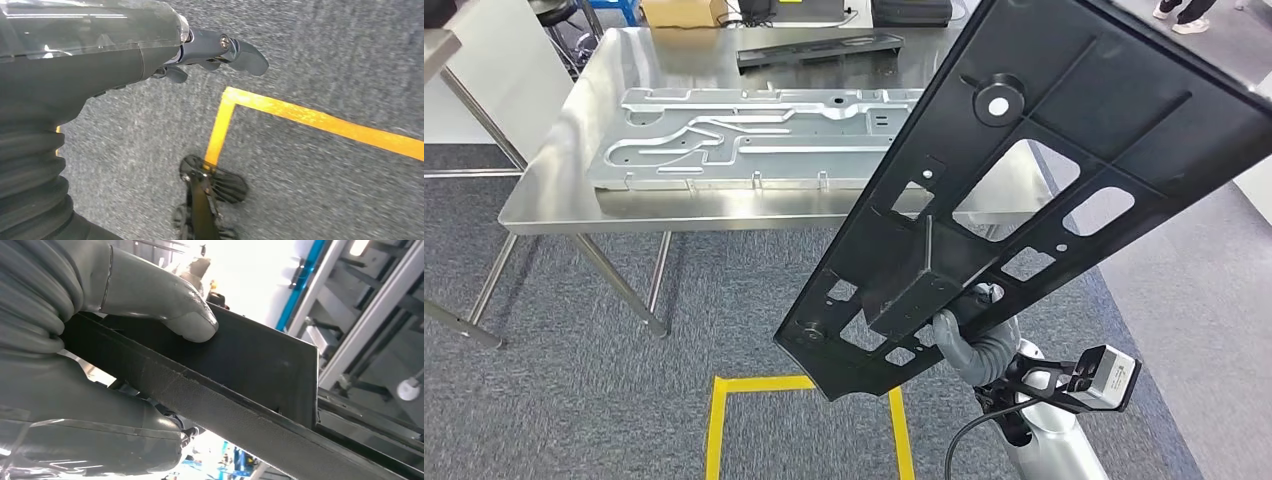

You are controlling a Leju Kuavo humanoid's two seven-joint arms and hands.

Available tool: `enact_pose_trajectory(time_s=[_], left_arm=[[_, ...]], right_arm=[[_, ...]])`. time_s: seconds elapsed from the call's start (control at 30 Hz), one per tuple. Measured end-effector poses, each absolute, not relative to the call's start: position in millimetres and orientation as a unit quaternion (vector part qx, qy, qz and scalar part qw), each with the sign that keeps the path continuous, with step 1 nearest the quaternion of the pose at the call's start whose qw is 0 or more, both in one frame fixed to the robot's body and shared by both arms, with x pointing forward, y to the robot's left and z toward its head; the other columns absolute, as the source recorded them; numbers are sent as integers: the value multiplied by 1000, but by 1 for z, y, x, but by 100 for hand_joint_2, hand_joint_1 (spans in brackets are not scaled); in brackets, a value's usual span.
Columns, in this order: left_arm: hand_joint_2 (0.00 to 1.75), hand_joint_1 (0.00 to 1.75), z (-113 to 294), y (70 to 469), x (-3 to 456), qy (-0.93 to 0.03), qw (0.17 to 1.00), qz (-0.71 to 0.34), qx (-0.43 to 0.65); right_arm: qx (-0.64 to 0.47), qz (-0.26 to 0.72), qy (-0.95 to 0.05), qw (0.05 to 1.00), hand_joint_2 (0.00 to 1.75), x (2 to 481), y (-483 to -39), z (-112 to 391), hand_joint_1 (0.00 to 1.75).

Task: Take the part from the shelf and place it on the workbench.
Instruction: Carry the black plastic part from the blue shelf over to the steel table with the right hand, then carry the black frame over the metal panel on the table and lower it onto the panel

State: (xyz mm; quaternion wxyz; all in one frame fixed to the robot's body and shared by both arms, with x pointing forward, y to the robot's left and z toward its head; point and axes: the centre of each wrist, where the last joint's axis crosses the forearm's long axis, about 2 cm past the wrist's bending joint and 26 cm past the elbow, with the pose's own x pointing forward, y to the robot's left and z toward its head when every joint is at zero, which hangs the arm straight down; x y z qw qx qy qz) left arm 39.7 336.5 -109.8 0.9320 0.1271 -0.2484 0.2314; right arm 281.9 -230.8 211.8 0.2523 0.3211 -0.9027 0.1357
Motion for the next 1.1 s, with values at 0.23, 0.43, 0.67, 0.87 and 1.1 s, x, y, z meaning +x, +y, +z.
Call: enact_pose_trajectory(time_s=[0.23, 0.43, 0.67, 0.87, 1.1], left_arm=[[175, 0, -110, 334, 43, -253, 932, 231, 123], [175, 0, -110, 335, 40, -251, 933, 227, 123], [175, 0, -110, 337, 37, -250, 934, 223, 124], [175, 0, -110, 338, 39, -254, 932, 227, 125], [175, 0, -110, 338, 39, -255, 930, 231, 129]], right_arm=[[323, 134, -904, 245, 175, 282, -229, 215, 175], [320, 130, -906, 247, 175, 281, -231, 214, 175], [311, 122, -911, 241, 175, 279, -236, 214, 175], [307, 119, -915, 233, 175, 279, -239, 217, 175], [281, 113, -923, 236, 175, 283, -246, 219, 175]])
